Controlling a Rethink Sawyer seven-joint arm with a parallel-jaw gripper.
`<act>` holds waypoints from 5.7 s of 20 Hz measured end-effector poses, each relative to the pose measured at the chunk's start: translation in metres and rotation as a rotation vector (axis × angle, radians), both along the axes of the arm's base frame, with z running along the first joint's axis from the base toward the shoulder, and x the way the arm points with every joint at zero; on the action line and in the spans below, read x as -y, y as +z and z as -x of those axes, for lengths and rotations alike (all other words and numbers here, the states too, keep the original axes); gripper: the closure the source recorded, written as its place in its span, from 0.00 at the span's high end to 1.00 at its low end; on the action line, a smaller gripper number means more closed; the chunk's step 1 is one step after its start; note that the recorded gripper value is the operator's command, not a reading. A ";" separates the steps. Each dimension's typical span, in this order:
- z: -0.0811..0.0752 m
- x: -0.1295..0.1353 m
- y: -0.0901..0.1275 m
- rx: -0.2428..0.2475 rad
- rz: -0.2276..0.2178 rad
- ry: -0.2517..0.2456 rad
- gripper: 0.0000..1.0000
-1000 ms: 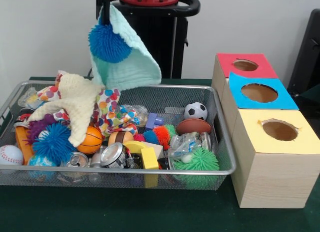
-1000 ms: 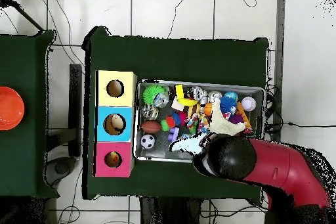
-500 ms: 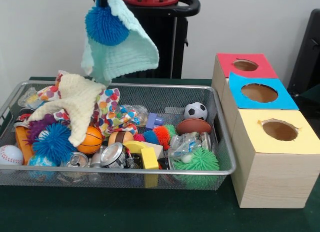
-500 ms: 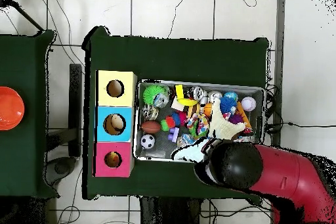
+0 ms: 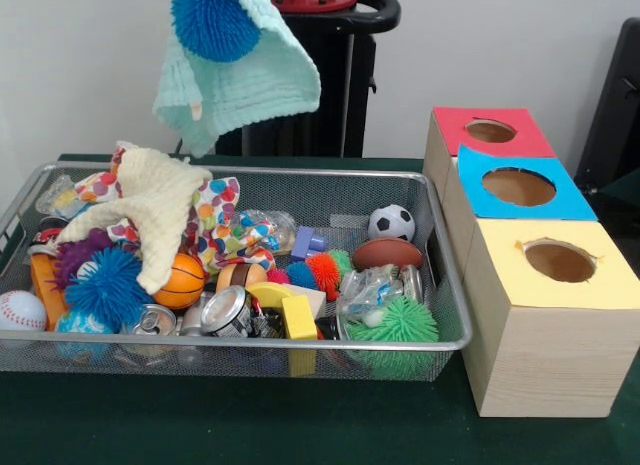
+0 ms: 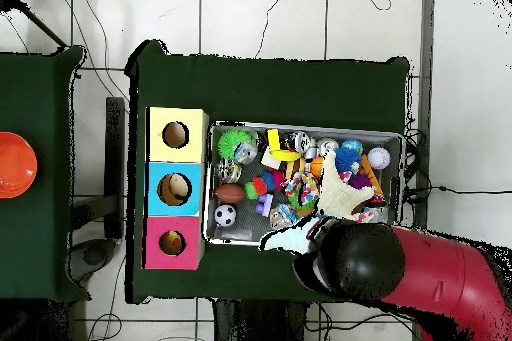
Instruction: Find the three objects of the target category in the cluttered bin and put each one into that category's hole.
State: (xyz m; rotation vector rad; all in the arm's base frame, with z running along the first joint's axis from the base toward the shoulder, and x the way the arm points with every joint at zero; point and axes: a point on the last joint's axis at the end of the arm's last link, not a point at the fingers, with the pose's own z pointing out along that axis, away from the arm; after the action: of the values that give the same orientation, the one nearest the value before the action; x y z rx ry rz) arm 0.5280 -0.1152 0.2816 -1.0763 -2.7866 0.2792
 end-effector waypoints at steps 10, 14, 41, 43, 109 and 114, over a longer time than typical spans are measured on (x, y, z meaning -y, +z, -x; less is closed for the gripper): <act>0.007 -0.017 -0.005 -0.019 -0.011 0.029 0.00; 0.007 -0.028 -0.010 -0.018 -0.018 0.047 0.00; 0.003 -0.116 -0.114 0.031 -0.113 0.219 0.00; 0.004 -0.121 -0.120 0.027 -0.121 0.227 0.00; -0.046 -0.176 -0.295 0.258 -0.139 0.208 1.00; -0.048 -0.180 -0.305 0.265 -0.139 0.185 1.00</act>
State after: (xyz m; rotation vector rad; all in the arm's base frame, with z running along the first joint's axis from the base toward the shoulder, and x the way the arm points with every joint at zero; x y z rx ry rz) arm 0.5758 0.0643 -0.0230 -0.8821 -3.0909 -0.0427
